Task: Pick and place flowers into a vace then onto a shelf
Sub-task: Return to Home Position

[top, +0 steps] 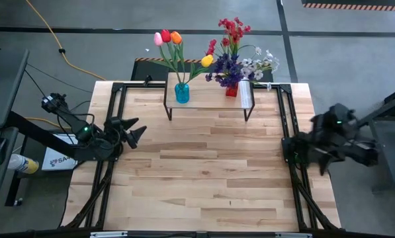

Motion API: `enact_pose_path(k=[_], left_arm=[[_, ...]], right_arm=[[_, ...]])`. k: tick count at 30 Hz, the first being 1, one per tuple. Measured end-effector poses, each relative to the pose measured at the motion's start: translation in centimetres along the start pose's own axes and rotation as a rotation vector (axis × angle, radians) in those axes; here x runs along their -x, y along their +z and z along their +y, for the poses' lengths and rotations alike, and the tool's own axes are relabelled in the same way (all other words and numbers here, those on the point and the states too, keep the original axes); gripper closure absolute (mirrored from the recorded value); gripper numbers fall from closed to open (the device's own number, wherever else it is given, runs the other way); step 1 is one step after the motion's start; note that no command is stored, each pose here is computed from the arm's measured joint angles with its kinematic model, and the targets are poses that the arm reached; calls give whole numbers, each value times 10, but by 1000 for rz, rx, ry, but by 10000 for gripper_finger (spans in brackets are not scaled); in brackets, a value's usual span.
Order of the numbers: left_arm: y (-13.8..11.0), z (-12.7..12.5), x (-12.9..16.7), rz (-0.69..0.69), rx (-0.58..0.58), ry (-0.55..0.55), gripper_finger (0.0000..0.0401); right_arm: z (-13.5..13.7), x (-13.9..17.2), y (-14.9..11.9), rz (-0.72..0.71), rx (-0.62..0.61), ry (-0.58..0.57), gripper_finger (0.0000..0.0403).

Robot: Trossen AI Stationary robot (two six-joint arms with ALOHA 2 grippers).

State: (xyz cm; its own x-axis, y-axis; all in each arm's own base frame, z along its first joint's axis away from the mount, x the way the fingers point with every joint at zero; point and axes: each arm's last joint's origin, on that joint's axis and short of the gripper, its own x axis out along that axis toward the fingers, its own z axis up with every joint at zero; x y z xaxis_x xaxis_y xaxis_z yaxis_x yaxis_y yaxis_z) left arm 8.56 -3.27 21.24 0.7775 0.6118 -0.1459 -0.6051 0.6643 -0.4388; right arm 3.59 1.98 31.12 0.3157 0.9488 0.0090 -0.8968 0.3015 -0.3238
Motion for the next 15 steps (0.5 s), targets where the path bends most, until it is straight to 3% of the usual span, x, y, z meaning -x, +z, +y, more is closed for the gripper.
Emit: enact_pose_path(k=[5,9,15], left_arm=[[-1,-1,0,14,-6,-5,16],[-2,-2,-1,32,-6,-15,16],[-5,-4,-1,39,-16,-14,15]], right_arm=[[-14,-1,-24,-11,24,-9,123],[-17,-1,-38,-54,-48,-118,123],[-12,0,-63,-140,-49,-210,123]])
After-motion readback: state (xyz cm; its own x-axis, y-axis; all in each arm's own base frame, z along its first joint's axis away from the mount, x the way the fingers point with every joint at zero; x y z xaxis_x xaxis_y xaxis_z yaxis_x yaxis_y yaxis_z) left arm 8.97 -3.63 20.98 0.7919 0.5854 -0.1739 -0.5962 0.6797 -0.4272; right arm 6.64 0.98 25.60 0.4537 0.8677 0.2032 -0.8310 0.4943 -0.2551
